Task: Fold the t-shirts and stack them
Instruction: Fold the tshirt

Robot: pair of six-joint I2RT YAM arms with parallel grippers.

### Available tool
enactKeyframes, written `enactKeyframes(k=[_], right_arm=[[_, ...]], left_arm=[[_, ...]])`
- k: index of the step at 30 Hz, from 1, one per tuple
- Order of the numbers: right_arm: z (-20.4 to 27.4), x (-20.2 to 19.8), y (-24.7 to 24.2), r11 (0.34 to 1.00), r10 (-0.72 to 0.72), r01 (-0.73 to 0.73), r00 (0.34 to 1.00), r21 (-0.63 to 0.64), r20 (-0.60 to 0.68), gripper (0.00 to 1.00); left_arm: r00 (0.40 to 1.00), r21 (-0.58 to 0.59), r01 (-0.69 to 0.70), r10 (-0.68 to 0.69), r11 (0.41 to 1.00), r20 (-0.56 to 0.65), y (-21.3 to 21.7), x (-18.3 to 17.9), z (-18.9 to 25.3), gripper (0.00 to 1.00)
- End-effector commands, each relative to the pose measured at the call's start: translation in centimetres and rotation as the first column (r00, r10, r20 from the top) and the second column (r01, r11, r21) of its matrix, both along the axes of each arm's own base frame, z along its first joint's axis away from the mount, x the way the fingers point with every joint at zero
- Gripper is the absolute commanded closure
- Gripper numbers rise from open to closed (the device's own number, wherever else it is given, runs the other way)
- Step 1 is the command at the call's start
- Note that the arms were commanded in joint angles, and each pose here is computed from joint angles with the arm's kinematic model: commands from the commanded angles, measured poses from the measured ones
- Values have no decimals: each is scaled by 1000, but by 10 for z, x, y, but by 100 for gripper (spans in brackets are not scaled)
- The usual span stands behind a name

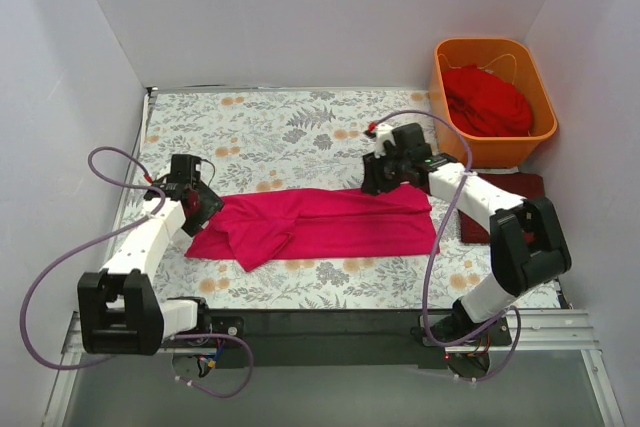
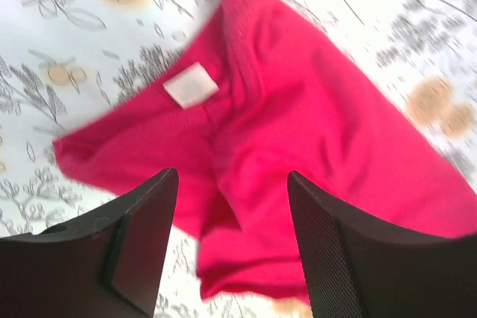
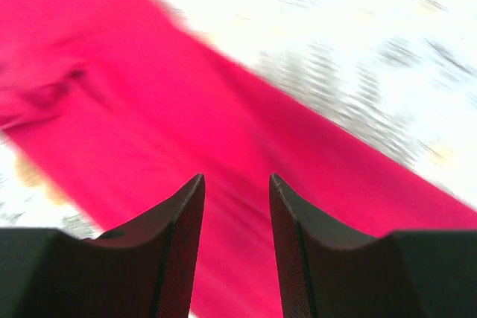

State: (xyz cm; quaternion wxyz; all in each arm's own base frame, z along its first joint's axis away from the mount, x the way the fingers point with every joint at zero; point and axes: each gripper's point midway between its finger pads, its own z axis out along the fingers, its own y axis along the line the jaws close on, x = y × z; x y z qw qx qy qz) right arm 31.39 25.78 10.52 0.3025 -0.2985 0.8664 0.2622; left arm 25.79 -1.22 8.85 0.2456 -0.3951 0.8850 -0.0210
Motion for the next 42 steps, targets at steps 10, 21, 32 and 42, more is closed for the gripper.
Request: enactKeyframes(k=[10,21,32,42], right_arm=[[-24,34,-126,893,-440,447,892,49,-104,56],[-33,44,-149,852,-518,523,850,27,-94,57],[-59,42,-161,827,-555,562,816,-2,-160,57],[-86,36,-170,809,-579,586,785,-39,-221,58]], left_arm=[[997,83,-80,79,993,10,41,55,-34,55],[998,73,-46,44,996,34,39,79,-33,61],[1000,77,-19,18,997,9,38,83,-44,72],[999,227,-33,25,973,37,66,105,-18,100]])
